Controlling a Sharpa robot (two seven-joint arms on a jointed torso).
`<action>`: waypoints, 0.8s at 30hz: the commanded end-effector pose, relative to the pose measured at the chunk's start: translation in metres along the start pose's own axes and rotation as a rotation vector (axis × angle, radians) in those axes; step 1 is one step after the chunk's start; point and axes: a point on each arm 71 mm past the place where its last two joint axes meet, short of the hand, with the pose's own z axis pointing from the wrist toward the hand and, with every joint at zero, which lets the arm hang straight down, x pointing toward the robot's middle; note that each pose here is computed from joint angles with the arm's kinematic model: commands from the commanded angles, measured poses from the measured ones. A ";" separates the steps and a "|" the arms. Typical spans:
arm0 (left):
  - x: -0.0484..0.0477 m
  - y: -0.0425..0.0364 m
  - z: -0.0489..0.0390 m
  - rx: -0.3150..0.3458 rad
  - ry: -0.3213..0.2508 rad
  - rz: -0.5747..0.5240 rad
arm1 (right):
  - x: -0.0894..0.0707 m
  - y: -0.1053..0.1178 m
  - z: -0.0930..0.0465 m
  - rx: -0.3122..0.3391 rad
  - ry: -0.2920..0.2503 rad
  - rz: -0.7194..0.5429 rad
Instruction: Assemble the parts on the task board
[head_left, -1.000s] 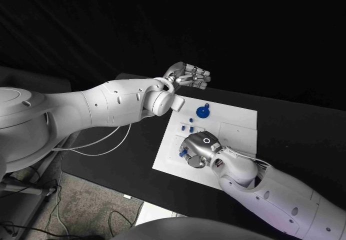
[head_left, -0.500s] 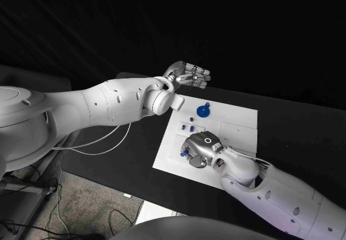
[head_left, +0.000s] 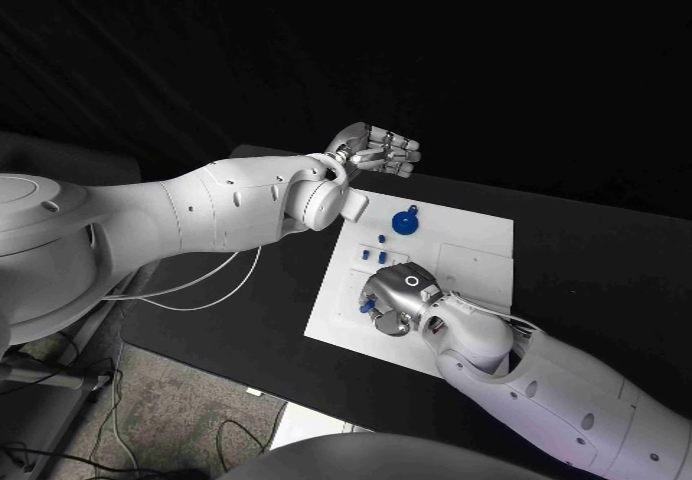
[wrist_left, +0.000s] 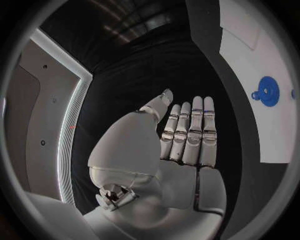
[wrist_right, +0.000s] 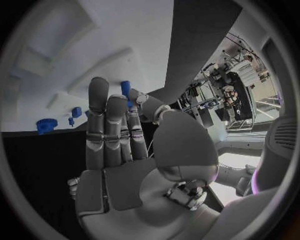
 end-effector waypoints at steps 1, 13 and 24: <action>0.0031 -0.0013 0.0008 0.009 0.016 -0.011 | 0.004 0.003 0.002 -0.001 0.044 -0.037; 0.0048 -0.0014 0.0019 0.009 0.019 -0.011 | 0.008 0.012 0.008 -0.012 0.138 -0.100; 0.0064 -0.0014 0.0029 0.009 0.022 -0.012 | 0.009 0.013 0.012 -0.008 0.151 -0.110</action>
